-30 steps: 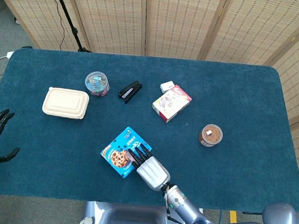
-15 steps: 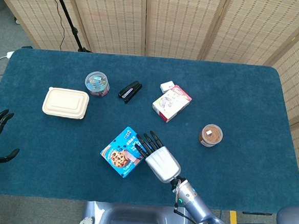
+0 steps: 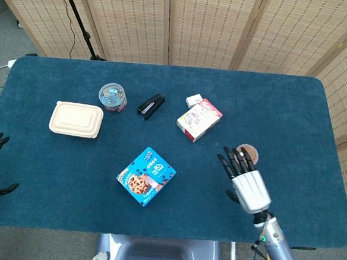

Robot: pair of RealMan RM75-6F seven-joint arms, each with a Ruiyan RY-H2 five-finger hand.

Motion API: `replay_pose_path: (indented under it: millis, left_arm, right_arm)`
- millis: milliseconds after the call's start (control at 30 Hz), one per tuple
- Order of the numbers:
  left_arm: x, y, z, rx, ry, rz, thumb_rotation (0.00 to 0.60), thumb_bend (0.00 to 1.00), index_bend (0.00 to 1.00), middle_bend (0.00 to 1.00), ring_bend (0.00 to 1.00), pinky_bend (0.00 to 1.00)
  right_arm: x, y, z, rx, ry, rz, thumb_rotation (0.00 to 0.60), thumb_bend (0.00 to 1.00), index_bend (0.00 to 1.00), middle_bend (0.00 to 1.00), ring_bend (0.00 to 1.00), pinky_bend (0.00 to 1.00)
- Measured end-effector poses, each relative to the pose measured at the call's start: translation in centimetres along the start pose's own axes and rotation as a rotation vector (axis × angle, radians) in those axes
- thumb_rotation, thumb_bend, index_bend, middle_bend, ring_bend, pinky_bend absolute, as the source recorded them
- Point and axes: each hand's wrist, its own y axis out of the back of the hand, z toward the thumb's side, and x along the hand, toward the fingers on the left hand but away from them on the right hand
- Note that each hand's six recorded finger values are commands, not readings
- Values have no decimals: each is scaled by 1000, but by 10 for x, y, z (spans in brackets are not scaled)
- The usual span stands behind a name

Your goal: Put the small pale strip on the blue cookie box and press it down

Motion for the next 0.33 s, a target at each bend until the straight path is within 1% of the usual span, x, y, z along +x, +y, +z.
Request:
replay_pose_path:
  millis: [67,167,333]
  left_arm:
    - [-3,-3,-3,5,5,-2,600,65,0,0,0,0]
    - [-7,-7,-7,16,11,-3,600,65,0,0,0,0]
    - [-8,-14,-12,34,21,-9,600,65,0,0,0,0]
  right_arm:
    - [15,0,-22,12,-45,7,600,0,47,0,0,0]
    - [32,-2,-45,13,-101,23,600,0,47,0,0,0]
    - [52,-5,-75,13,-175,39,600,0,62,0,0,0]
